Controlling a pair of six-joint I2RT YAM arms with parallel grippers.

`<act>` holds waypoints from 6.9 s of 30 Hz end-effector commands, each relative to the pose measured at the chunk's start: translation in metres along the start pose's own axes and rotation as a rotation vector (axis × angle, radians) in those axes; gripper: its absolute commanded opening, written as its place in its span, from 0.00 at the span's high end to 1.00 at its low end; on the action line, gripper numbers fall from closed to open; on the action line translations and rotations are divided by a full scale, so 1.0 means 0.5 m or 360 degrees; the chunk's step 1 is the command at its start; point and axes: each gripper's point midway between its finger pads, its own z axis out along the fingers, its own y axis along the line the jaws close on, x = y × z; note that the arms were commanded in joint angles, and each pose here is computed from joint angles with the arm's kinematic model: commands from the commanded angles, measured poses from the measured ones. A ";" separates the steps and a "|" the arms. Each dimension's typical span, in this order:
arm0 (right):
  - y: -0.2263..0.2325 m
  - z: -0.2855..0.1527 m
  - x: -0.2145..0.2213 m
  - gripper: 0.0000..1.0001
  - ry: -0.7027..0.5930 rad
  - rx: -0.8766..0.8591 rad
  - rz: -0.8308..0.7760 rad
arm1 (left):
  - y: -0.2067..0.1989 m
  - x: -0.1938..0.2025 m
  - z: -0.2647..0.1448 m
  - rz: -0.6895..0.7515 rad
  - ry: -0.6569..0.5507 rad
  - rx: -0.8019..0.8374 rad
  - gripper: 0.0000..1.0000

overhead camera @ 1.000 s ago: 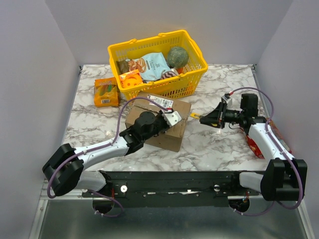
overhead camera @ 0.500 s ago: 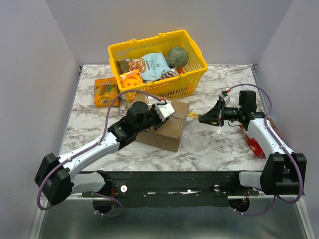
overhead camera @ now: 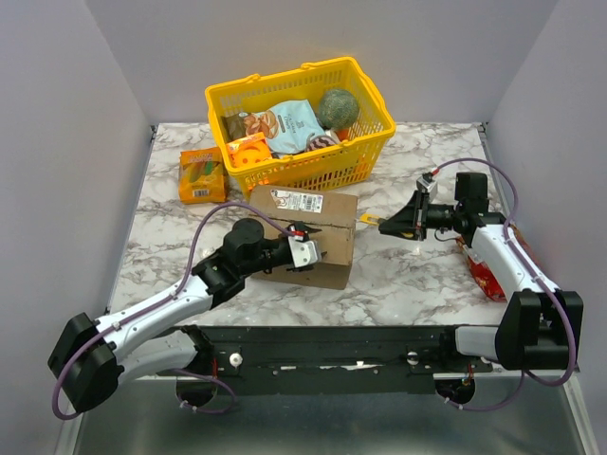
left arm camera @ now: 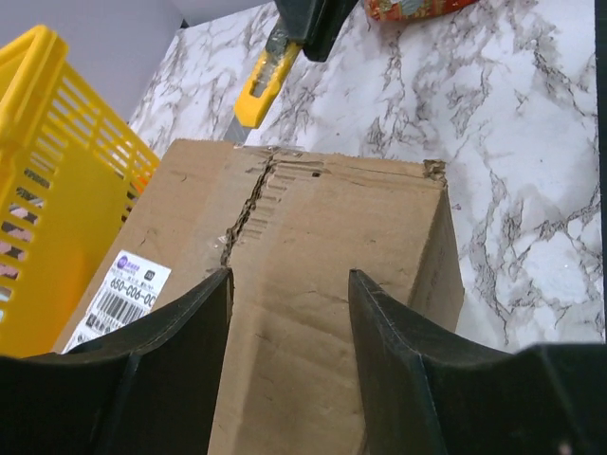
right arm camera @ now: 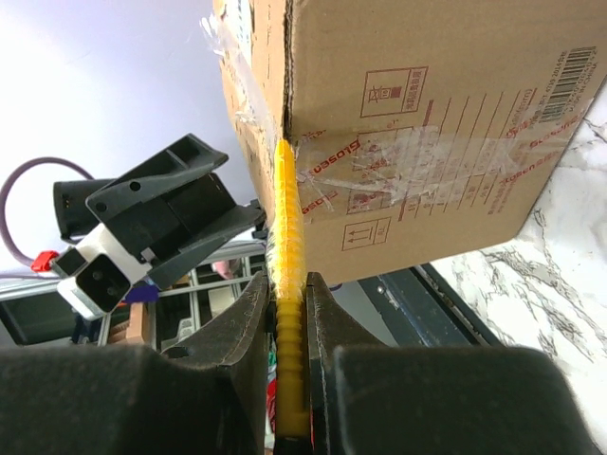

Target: Unpack the express box

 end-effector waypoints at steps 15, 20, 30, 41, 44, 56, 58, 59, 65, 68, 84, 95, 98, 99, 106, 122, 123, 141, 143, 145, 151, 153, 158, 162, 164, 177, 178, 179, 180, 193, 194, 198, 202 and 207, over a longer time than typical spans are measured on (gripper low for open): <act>0.015 0.003 -0.004 1.00 0.0087 -0.0081 -0.0064 | -0.084 0.001 -0.014 0.0045 -0.0017 0.0180 0.36; 0.014 0.001 0.008 0.99 0.0113 -0.0104 -0.0033 | -0.059 0.014 0.028 0.0144 -0.0033 0.0043 0.37; 0.004 -0.004 0.059 1.00 0.0205 -0.0193 0.0105 | -0.051 0.014 0.046 0.0149 -0.0025 -0.0032 0.39; 0.021 -0.010 0.063 0.99 0.0270 -0.0261 0.0096 | -0.058 0.033 0.041 0.0110 0.0030 -0.0032 0.42; 0.017 -0.012 0.072 0.99 0.0277 -0.0254 0.0117 | -0.060 0.036 0.044 0.0103 0.0033 -0.0033 0.42; 0.021 -0.010 0.096 0.99 0.0301 -0.0236 0.0103 | -0.063 0.040 0.051 0.0089 0.0042 -0.0025 0.43; 0.025 -0.007 0.100 0.99 0.0318 -0.0240 0.0100 | -0.064 0.039 0.052 0.0088 0.0039 -0.0024 0.43; 0.025 -0.007 0.100 0.99 0.0321 -0.0240 0.0099 | -0.064 0.040 0.051 0.0089 0.0041 -0.0023 0.43; 0.025 -0.001 0.104 1.00 0.0344 -0.0230 0.0105 | -0.063 0.041 0.052 0.0083 0.0047 -0.0034 0.43; 0.028 -0.001 0.109 1.00 0.0357 -0.0234 0.0100 | -0.064 0.045 0.051 0.0083 0.0055 -0.0029 0.43; 0.016 -0.004 0.196 1.00 0.0464 -0.0214 0.0169 | -0.068 0.052 0.048 0.0071 0.0081 -0.0026 0.43; 0.034 -0.050 0.104 0.99 0.0221 0.0303 -0.0912 | -0.030 -0.120 0.020 -0.0176 0.0014 0.0072 0.39; 0.029 -0.079 0.059 1.00 0.0178 0.0499 -0.1317 | -0.009 -0.178 -0.002 -0.0277 0.0040 0.0104 0.38; 0.027 -0.091 0.044 1.00 0.0187 0.0563 -0.1488 | -0.001 -0.192 -0.007 -0.0297 0.0039 0.0100 0.37; 0.042 -0.124 0.004 1.00 0.0284 0.0693 -0.2029 | 0.073 -0.254 -0.035 -0.0257 -0.0066 0.0125 0.35; 0.155 -0.119 0.042 1.00 0.0639 0.0776 -0.2759 | 0.091 -0.313 0.049 -0.0265 -0.0138 0.0413 0.46; 0.159 -0.116 0.043 0.99 0.0628 0.0775 -0.2750 | 0.088 -0.310 0.053 -0.0271 -0.0134 0.0429 0.46; 0.208 -0.094 0.059 1.00 0.0596 0.0691 -0.2793 | 0.047 -0.282 0.123 -0.0303 -0.0072 0.0470 0.49; 0.208 -0.094 0.063 1.00 0.0603 0.0686 -0.2805 | 0.045 -0.284 0.130 -0.0303 -0.0076 0.0478 0.56; 0.211 -0.093 0.065 1.00 0.0593 0.0679 -0.2808 | 0.043 -0.279 0.137 -0.0304 -0.0060 0.0480 0.61; 0.228 -0.094 0.078 1.00 0.0547 0.0611 -0.2805 | 0.028 -0.260 0.144 -0.0324 -0.0007 0.0531 0.94; 0.235 -0.086 0.068 0.95 0.0460 0.0620 -0.2784 | 0.023 -0.264 0.143 -0.0348 -0.0031 0.0554 1.00; 0.343 -0.117 0.001 0.23 -0.0170 0.0714 -0.2406 | 0.054 -0.294 0.135 -0.0566 -0.0224 0.0533 1.00; 0.444 -0.151 -0.030 0.03 -0.0404 0.0394 -0.2136 | 0.092 -0.341 0.106 -0.0941 -0.0455 0.0574 1.00; 0.487 -0.165 -0.011 0.03 -0.0380 0.0148 -0.1997 | 0.101 -0.368 0.096 -0.0935 -0.0563 0.0625 1.00; 0.476 -0.146 0.040 0.12 -0.0131 -0.0318 -0.1886 | 0.086 -0.423 0.084 -0.0954 -0.0725 0.0891 1.00; 0.479 -0.146 0.049 0.15 -0.0104 -0.0365 -0.1891 | 0.084 -0.418 0.090 -0.0967 -0.0716 0.0899 1.00; 0.478 -0.146 0.052 0.18 -0.0093 -0.0380 -0.1887 | 0.085 -0.420 0.090 -0.0963 -0.0721 0.0904 1.00; 0.479 -0.146 0.055 0.23 -0.0089 -0.0390 -0.1894 | 0.085 -0.419 0.094 -0.0980 -0.0715 0.0911 1.00; 0.446 -0.138 0.038 0.36 -0.0073 -0.0280 -0.1936 | 0.110 -0.419 0.129 -0.1041 -0.0746 0.0900 1.00; 0.446 -0.139 0.036 0.36 -0.0079 -0.0274 -0.1945 | 0.110 -0.418 0.129 -0.1040 -0.0746 0.0902 1.00; 0.446 -0.136 0.029 0.39 -0.0090 -0.0269 -0.1951 | 0.112 -0.417 0.132 -0.1046 -0.0745 0.0901 1.00; 0.447 -0.134 0.022 0.43 -0.0092 -0.0280 -0.1922 | 0.117 -0.412 0.136 -0.1055 -0.0741 0.0893 1.00; 0.440 -0.129 0.019 0.49 -0.0089 -0.0277 -0.1898 | 0.123 -0.415 0.141 -0.1062 -0.0753 0.0889 1.00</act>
